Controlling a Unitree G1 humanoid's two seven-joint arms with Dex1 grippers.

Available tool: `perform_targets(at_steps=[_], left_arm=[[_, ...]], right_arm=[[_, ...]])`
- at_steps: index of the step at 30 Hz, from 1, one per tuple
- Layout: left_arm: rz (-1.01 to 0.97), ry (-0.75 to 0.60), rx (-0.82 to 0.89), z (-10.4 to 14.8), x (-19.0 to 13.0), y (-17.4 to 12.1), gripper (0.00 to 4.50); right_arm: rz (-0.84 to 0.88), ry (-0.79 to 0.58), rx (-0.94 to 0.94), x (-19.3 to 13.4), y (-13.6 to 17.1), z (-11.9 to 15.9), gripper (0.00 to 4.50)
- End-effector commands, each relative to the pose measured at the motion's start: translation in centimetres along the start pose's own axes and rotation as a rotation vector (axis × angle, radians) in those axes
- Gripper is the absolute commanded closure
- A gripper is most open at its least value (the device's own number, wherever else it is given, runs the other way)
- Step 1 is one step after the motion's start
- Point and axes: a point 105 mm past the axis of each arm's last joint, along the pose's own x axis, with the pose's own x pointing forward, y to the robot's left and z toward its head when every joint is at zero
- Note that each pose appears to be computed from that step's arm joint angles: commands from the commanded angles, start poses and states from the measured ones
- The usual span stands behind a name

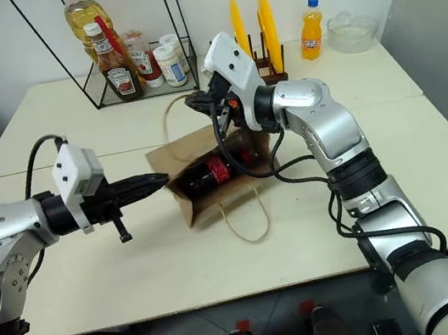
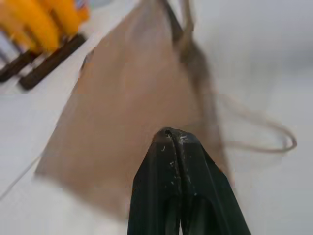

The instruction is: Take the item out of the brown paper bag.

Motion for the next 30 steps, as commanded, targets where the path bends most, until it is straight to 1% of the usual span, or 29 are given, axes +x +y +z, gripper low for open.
perform_targets(at_steps=[1, 3, 6, 9, 13, 16, 18, 21, 25, 30], left_arm=[[-0.097, -0.053, 0.045, 2.5, 1.5, -2.2, 4.47], [-0.132, -0.062, 0.045, 3.0, 2.0, -2.9, 4.47], [-0.136, -0.063, 0.042, 3.0, 2.6, -3.2, 4.47], [-0.158, -0.050, 0.054, 2.2, 3.8, -4.2, 4.47], [-0.102, -0.046, 0.092, 1.2, 5.8, -4.1, 4.47], [-0.157, -0.075, 0.181, 1.2, 7.6, -6.5, 4.47], [-0.136, -0.068, 0.266, 1.0, 8.3, -6.7, 4.47], [-0.041, -0.024, 0.407, 0.5, 9.3, -5.6, 4.47], [-0.016, 0.017, 0.509, -0.4, 9.8, -5.9, 4.47], [0.063, 0.169, 0.586, -3.1, 9.8, -5.1, 4.47]], right_arm=[[-0.014, -0.057, -0.060, 0.2, -0.6, 1.8, 4.50], [-0.012, -0.054, -0.064, 0.4, -0.6, 1.5, 4.50], [-0.013, -0.048, -0.064, 0.4, -0.6, 1.1, 4.50], [-0.023, -0.041, -0.062, 0.3, -0.8, 0.8, 4.50], [-0.035, -0.033, -0.064, 0.1, -1.1, 0.5, 4.50], [-0.041, -0.028, -0.064, 0.0, -1.3, 0.4, 4.50], [-0.043, -0.024, -0.065, -0.1, -1.3, 0.3, 4.50], [-0.043, -0.017, -0.067, -0.2, -1.2, 0.1, 4.50], [-0.045, -0.012, -0.070, -0.3, -1.3, 0.0, 4.50], [-0.047, -0.008, -0.074, -0.4, -1.3, -0.1, 4.50]])
